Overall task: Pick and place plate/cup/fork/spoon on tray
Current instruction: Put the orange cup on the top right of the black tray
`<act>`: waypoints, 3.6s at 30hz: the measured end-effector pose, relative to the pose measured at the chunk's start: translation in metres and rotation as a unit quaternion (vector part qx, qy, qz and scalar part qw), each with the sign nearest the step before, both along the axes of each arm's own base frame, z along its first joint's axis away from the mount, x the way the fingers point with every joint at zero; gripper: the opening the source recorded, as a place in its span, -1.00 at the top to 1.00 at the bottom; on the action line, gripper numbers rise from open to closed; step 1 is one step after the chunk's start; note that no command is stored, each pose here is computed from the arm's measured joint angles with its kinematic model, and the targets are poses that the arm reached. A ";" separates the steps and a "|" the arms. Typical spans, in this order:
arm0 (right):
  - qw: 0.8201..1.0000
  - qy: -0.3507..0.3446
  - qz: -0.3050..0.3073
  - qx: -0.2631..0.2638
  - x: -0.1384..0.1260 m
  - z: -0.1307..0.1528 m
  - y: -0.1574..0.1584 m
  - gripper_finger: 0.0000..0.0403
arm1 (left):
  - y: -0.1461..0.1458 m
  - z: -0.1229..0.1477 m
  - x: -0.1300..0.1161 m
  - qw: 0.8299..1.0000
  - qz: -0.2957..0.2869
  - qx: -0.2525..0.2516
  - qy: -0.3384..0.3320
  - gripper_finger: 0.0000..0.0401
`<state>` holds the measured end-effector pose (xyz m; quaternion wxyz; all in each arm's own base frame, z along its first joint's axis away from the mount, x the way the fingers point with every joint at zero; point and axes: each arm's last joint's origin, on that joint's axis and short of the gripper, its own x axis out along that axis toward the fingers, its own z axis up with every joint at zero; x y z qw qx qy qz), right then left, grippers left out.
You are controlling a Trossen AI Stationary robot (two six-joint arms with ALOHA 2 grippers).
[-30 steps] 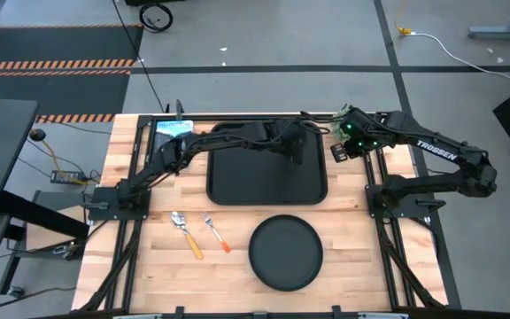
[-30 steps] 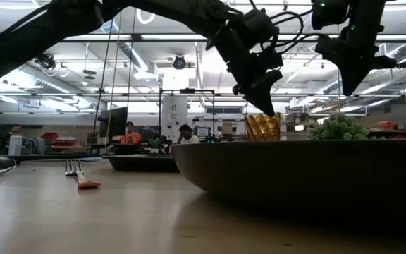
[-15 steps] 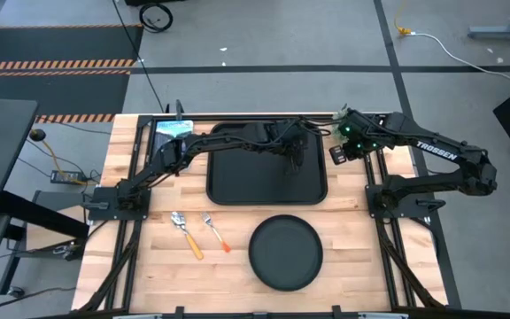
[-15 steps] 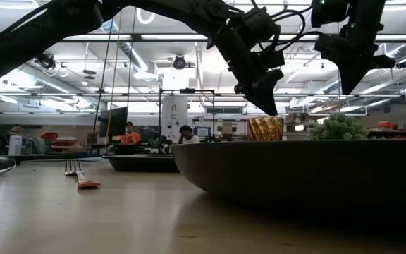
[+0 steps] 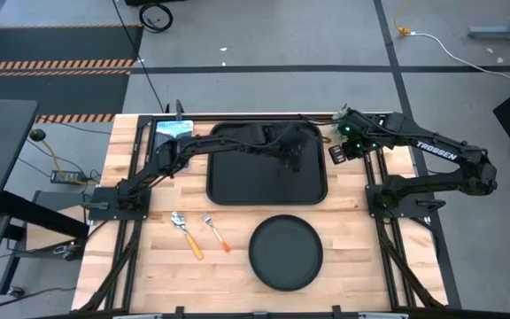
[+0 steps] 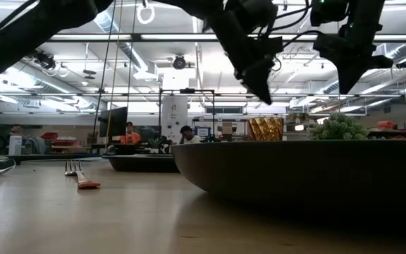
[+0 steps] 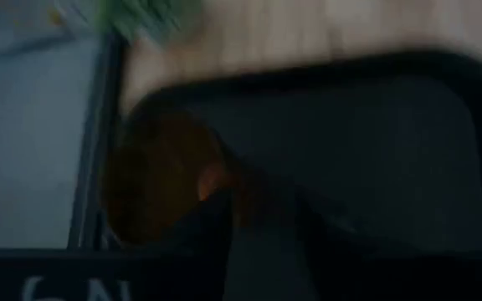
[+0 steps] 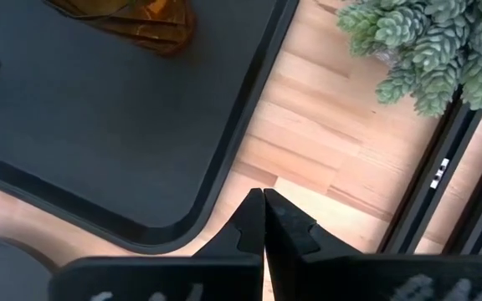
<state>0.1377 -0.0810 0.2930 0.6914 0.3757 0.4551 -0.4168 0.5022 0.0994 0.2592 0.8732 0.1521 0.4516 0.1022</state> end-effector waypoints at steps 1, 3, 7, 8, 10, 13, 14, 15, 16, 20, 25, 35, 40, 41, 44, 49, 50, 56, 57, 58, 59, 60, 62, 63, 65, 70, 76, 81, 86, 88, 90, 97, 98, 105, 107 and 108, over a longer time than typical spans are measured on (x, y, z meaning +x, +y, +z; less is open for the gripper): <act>1.000 -0.001 0.001 -0.001 0.000 0.000 0.000 0.98 | -0.002 -0.001 -0.004 1.000 0.000 -0.004 0.022 0.35; 1.000 -0.002 0.004 -0.006 0.001 0.000 0.001 0.98 | -0.010 -0.006 -0.007 0.999 -0.004 -0.009 0.049 0.39; 1.000 -0.009 0.004 -0.015 0.003 0.001 0.000 0.98 | -0.024 -0.018 -0.013 0.995 -0.021 -0.014 0.101 0.47; 1.000 -0.011 0.004 -0.016 0.003 0.001 0.000 0.98 | -0.026 -0.022 -0.014 0.994 -0.025 -0.012 0.109 0.49; 1.000 -0.014 0.004 -0.017 0.004 0.001 0.000 0.98 | -0.022 -0.033 -0.016 0.992 -0.022 -0.015 0.122 0.52; 1.000 -0.016 0.008 -0.018 0.005 0.002 0.001 0.98 | 0.000 -0.053 -0.020 0.992 0.012 -0.017 0.123 0.56; 1.000 -0.018 0.009 -0.019 0.006 0.002 0.001 0.98 | 0.008 -0.058 -0.021 0.993 0.024 -0.016 0.118 0.57; 1.000 -0.019 0.011 -0.019 0.006 0.002 0.001 0.98 | 0.016 -0.062 -0.022 0.993 0.033 -0.016 0.114 0.59; 1.000 -0.021 0.011 -0.021 0.007 0.002 0.001 0.98 | 0.023 -0.065 -0.023 0.993 0.045 -0.013 0.105 0.60; 0.999 -0.031 0.017 -0.018 0.008 0.002 0.001 0.98 | 0.039 -0.075 -0.020 0.996 0.064 -0.010 0.056 0.62; 0.999 -0.031 0.020 -0.016 0.008 0.002 0.001 0.98 | 0.047 -0.080 -0.017 0.997 0.072 -0.001 0.012 0.62; 0.999 -0.032 0.021 -0.015 0.008 0.002 0.001 0.98 | 0.050 -0.092 -0.012 0.993 0.104 -0.018 -0.049 0.62; 0.999 -0.032 0.021 -0.015 0.008 0.002 0.001 0.98 | 0.052 -0.087 -0.006 0.988 0.113 -0.028 -0.097 0.63; 0.999 -0.032 0.021 -0.015 0.008 0.002 0.001 0.98 | 0.052 -0.086 -0.006 0.988 0.115 -0.030 -0.103 0.62; 0.999 -0.036 0.025 -0.008 0.009 0.002 0.002 0.98 | 0.052 -0.087 -0.006 0.987 0.118 -0.034 -0.098 0.62; 0.999 -0.045 0.029 -0.009 0.010 0.003 0.002 0.98 | 0.046 -0.095 -0.014 0.992 0.077 -0.094 -0.039 0.63; 0.998 -0.048 0.029 -0.010 0.011 0.003 0.002 0.98 | 0.043 -0.096 -0.014 0.991 0.059 -0.113 -0.034 0.63; 0.998 -0.053 0.030 -0.011 0.012 0.004 0.002 0.98 | 0.020 -0.100 -0.004 0.992 -0.025 -0.116 -0.042 0.62; 0.998 -0.053 0.030 -0.011 0.012 0.004 0.002 0.98 | 0.017 -0.101 0.000 0.992 -0.040 -0.107 -0.051 0.62; 0.998 -0.053 0.030 -0.011 0.012 0.004 0.002 0.98 | 0.013 -0.101 0.002 0.992 -0.053 -0.099 -0.054 0.60; 0.998 -0.053 0.029 -0.011 0.012 0.004 0.002 0.98 | 0.009 -0.102 0.004 0.992 -0.062 -0.095 -0.057 0.58; 0.998 -0.053 0.029 -0.011 0.012 0.004 0.002 0.98 | 0.006 -0.104 0.008 0.991 -0.073 -0.086 -0.069 0.56; 0.998 -0.054 0.029 -0.011 0.012 0.004 0.002 0.98 | 0.002 -0.104 0.012 0.990 -0.081 -0.079 -0.086 0.49; 0.998 -0.054 0.029 -0.011 0.012 0.004 0.002 0.98 | 0.002 -0.103 0.012 0.990 -0.078 -0.080 -0.090 0.44; 0.998 -0.055 0.032 -0.011 0.013 0.004 0.003 0.98 | 0.003 -0.102 0.013 0.989 -0.072 -0.080 -0.100 0.35; 0.997 -0.061 0.040 -0.012 0.015 0.004 0.006 0.98 | 0.014 -0.100 0.013 0.989 -0.053 -0.074 -0.113 0.05; 0.997 -0.066 0.045 -0.013 0.017 0.005 0.008 0.98 | 0.022 -0.100 0.011 0.990 -0.045 -0.074 -0.114 -0.28; 0.997 -0.067 0.045 -0.013 0.017 0.005 0.008 0.98 | 0.023 -0.098 0.012 0.990 -0.041 -0.056 -0.122 -0.41; 0.997 -0.066 0.045 -0.013 0.017 0.005 0.008 0.98 | 0.024 -0.096 0.014 0.990 -0.025 -0.024 -0.134 -0.47; 0.997 -0.066 0.045 -0.013 0.017 0.005 0.008 0.98 | 0.025 -0.094 0.015 0.989 -0.016 -0.012 -0.143 -0.47; 0.997 -0.066 0.045 -0.013 0.017 0.005 0.008 0.98 | 0.028 -0.093 0.015 0.989 -0.008 -0.006 -0.146 -0.47; 0.997 -0.066 0.045 -0.013 0.017 0.005 0.008 0.98 | 0.034 -0.091 0.015 0.988 0.019 0.019 -0.153 -0.47; 0.997 -0.067 0.045 -0.013 0.017 0.005 0.008 0.98 | 0.035 -0.090 0.015 0.987 0.024 0.024 -0.156 -0.47; 0.997 -0.066 0.045 -0.013 0.017 0.005 0.008 0.98 | 0.044 -0.090 0.012 0.986 0.045 0.035 -0.157 -0.47; 0.997 -0.066 0.045 -0.013 0.017 0.005 0.008 0.98 | 0.045 -0.090 0.012 0.987 0.046 0.032 -0.153 -0.47; 0.997 -0.066 0.045 -0.013 0.017 0.005 0.008 0.98 | 0.045 -0.092 0.011 0.988 0.045 0.029 -0.147 -0.47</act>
